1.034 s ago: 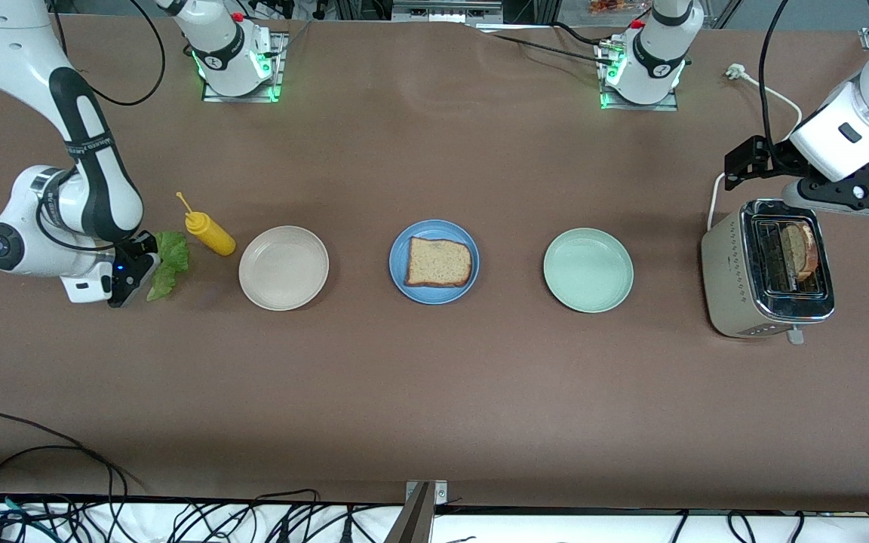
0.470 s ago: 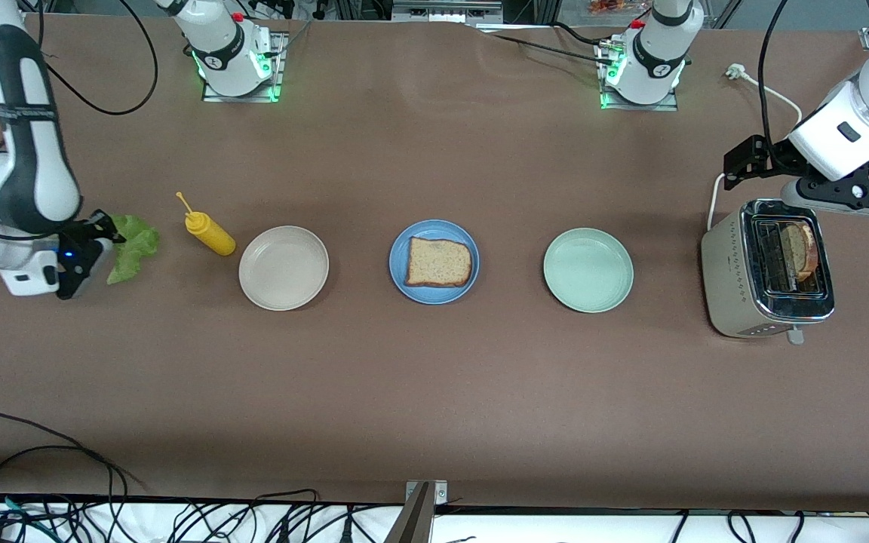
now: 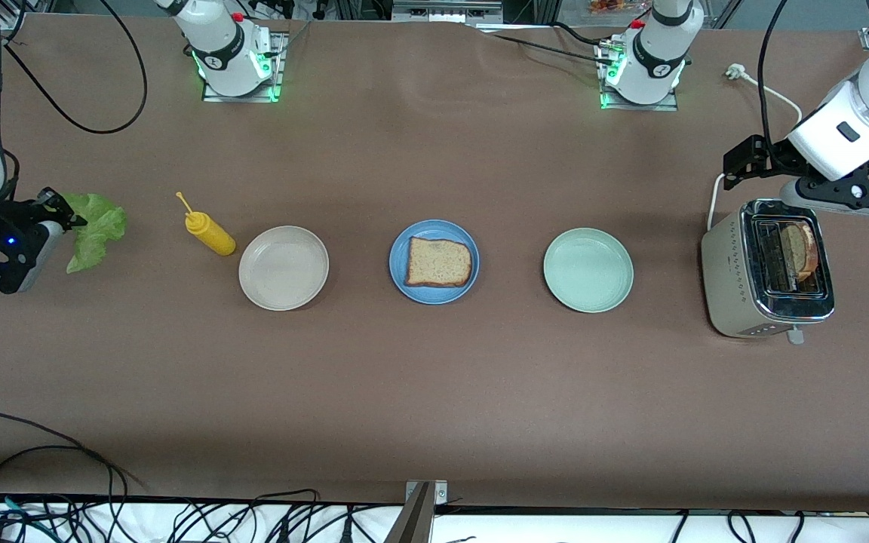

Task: Make sandwich in blue plate with both arms
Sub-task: 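Grasp the green lettuce leaf with the right gripper and lift, then carry the lettuce over the bread on the blue plate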

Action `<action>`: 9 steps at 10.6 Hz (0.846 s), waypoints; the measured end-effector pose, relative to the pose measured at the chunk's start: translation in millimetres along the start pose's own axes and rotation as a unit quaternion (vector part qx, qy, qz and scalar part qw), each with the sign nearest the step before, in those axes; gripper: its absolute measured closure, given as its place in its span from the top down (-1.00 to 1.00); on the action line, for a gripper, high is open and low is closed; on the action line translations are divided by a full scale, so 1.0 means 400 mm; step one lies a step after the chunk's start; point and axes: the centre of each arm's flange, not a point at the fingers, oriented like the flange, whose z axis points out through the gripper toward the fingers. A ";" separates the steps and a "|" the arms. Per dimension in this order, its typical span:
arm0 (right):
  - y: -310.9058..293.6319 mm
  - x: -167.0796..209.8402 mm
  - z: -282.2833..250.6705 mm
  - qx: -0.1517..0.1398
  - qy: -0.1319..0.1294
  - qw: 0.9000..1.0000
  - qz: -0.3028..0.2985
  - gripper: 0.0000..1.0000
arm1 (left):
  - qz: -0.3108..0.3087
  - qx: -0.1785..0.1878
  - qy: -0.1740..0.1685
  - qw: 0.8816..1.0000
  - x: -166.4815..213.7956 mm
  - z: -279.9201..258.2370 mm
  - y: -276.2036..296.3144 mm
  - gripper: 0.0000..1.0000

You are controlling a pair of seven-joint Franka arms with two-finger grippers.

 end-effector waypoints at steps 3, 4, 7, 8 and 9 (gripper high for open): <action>-0.118 0.177 -0.036 -0.013 -0.013 1.000 0.002 -0.93 | 0.000 0.000 0.001 1.000 0.001 -0.001 -0.001 1.00; -0.184 0.268 -0.039 -0.022 -0.018 1.000 0.010 -0.93 | -0.001 0.000 0.002 1.000 0.001 -0.001 -0.003 1.00; -0.335 0.447 -0.024 0.009 0.015 0.997 0.076 -0.93 | -0.008 0.000 0.002 1.000 0.000 0.000 -0.025 1.00; -0.356 0.485 -0.013 0.021 0.029 0.994 0.099 -0.93 | -0.001 -0.001 0.002 1.000 0.000 0.000 -0.027 1.00; -0.390 0.539 0.012 0.028 0.031 0.992 0.122 -0.93 | 0.009 -0.001 0.001 1.000 0.000 0.002 -0.032 1.00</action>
